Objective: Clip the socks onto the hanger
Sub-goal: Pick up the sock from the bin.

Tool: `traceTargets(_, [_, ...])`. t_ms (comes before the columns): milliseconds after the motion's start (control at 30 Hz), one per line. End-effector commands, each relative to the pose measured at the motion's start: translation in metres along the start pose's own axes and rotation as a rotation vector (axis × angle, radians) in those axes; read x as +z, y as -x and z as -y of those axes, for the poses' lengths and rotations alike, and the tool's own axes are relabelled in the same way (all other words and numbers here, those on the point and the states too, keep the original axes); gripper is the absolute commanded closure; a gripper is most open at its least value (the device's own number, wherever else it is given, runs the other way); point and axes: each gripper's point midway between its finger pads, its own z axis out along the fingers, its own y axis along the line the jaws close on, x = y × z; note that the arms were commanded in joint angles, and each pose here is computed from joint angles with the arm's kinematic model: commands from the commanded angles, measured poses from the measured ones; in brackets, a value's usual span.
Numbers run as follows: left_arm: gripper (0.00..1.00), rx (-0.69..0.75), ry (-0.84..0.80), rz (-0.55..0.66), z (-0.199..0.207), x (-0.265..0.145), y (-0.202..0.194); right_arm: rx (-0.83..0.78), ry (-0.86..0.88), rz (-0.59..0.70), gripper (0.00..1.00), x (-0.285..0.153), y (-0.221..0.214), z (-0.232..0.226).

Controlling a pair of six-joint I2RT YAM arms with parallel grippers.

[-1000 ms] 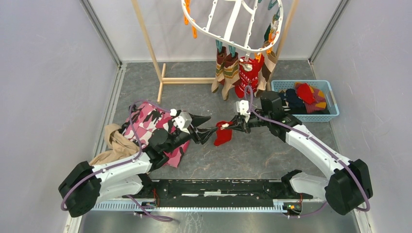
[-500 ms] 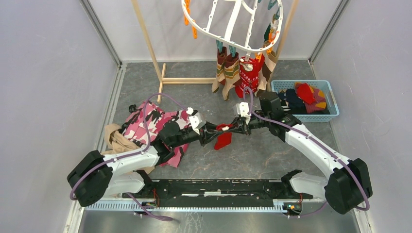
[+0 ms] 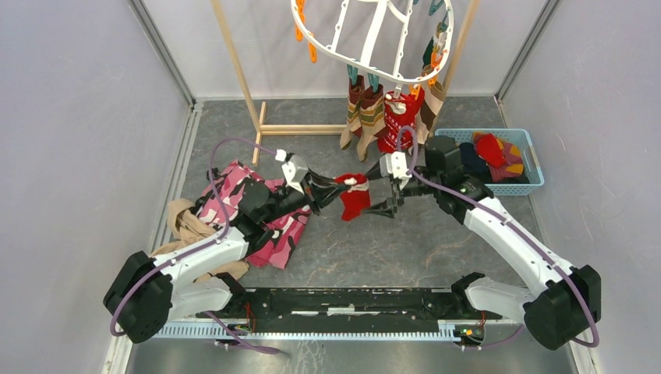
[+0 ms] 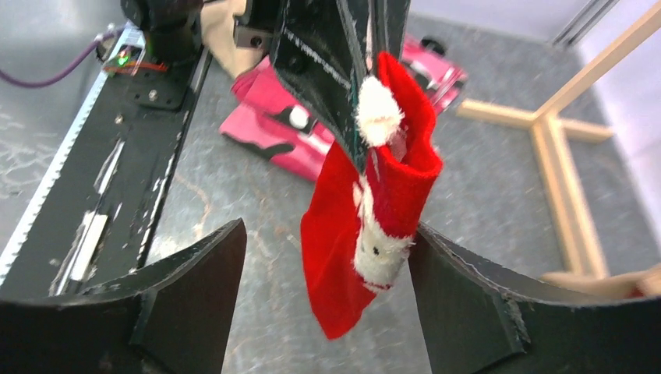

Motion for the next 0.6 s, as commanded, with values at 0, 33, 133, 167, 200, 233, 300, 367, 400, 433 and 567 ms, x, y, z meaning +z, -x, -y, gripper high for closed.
traceTargets(0, [0.98, -0.067, -0.060, 0.158, 0.015, 0.009, 0.072, -0.137, -0.026, 0.118, 0.19, -0.008, 0.077, 0.020])
traceTargets(33, [0.98, -0.076, -0.061, 0.169, 0.015, 0.010, 0.078, -0.137, -0.026, 0.137, 0.19, -0.008, 0.086, 0.021])
traceTargets(133, [0.98, -0.100, -0.062, 0.196, 0.014, 0.013, 0.093, -0.101, -0.040, 0.198, 0.20, -0.009, 0.109, 0.027])
traceTargets(167, [0.98, -0.109, -0.067, 0.201, 0.015, 0.015, 0.097, -0.087, -0.048, 0.214, 0.21, -0.010, 0.116, 0.030])
traceTargets(200, [0.98, -0.119, -0.068, 0.205, 0.015, 0.016, 0.100, -0.077, -0.056, 0.227, 0.23, -0.010, 0.121, 0.033])
traceTargets(233, [0.98, -0.128, -0.072, 0.211, 0.015, 0.018, 0.104, -0.064, -0.058, 0.235, 0.27, -0.009, 0.123, 0.034])
traceTargets(300, [0.98, -0.143, -0.073, 0.216, 0.015, 0.019, 0.109, -0.055, -0.066, 0.244, 0.32, -0.009, 0.125, 0.037])
traceTargets(367, [0.98, -0.152, -0.071, 0.223, 0.015, 0.019, 0.113, -0.057, -0.071, 0.246, 0.38, -0.009, 0.127, 0.038])
traceTargets(400, [0.98, -0.152, -0.070, 0.227, 0.015, 0.019, 0.116, -0.057, -0.072, 0.246, 0.40, -0.010, 0.127, 0.038])
traceTargets(433, [0.98, -0.154, -0.066, 0.227, 0.015, 0.019, 0.117, -0.056, -0.075, 0.246, 0.41, -0.010, 0.128, 0.038])
traceTargets(567, [0.98, -0.168, -0.060, 0.232, 0.014, 0.019, 0.120, -0.067, -0.092, 0.252, 0.49, -0.013, 0.136, 0.041])
